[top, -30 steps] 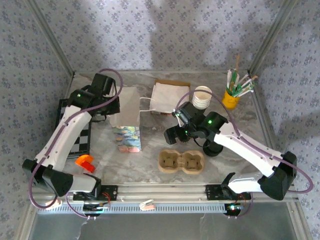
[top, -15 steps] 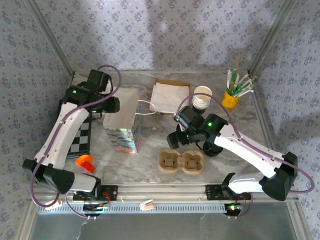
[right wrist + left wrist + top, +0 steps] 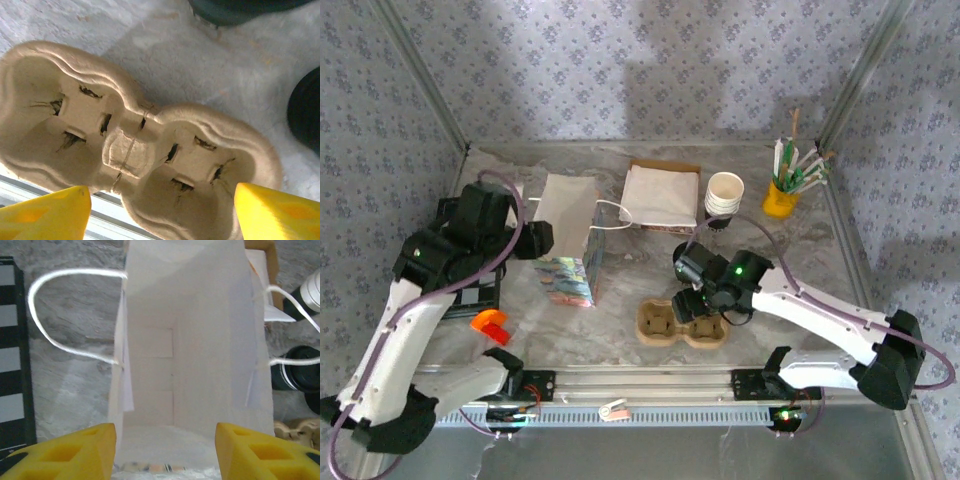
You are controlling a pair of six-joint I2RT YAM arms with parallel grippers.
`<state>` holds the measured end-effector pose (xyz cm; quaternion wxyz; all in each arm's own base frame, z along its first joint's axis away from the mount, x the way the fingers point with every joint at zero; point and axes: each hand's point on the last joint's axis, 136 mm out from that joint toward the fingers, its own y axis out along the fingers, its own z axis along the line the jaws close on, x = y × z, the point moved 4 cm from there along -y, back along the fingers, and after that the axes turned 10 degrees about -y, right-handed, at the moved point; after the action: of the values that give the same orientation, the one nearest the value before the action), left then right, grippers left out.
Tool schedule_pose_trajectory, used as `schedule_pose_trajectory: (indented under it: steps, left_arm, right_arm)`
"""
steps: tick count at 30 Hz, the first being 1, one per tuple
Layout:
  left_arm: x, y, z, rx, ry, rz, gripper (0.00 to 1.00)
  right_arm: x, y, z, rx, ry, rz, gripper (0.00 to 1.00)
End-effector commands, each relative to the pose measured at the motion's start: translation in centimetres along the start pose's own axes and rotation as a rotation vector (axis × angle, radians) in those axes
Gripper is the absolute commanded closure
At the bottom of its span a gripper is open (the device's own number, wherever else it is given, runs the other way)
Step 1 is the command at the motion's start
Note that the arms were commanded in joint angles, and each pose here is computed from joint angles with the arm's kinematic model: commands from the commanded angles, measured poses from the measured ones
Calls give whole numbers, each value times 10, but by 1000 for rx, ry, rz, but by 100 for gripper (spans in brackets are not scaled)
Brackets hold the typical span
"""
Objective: Pack the takeout coffee
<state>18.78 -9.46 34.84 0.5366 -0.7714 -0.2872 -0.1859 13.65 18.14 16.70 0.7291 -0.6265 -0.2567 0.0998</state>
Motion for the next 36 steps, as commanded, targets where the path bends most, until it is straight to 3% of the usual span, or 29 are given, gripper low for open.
schedule_pose_trajectory:
  steps: [1, 9, 13, 18, 24, 36]
  left_arm:
    - [-9, -4, -6, -49, -61, -27, 46]
    - [-50, -7, -11, -120, -69, 3, 51]
    - [-64, -6, -16, -139, -49, 32, 52]
    - [-80, -1, -21, -163, -31, 66, 52]
    - [-101, 14, -23, -176, -31, 130, 55]
    - [-159, 50, -29, -178, -26, 274, 66]
  right_arm:
    - [1, 11, 10, 37, 109, -11, 25]
    - [-3, 24, 15, -4, -7, -10, 27]
    - [-12, 24, 7, -62, 6, 57, 30]
    - [-20, 34, 26, 85, 2, 87, 38]
    - [-22, 43, 33, 123, 36, 110, 43]
    - [4, 36, 58, 216, 169, -17, 48]
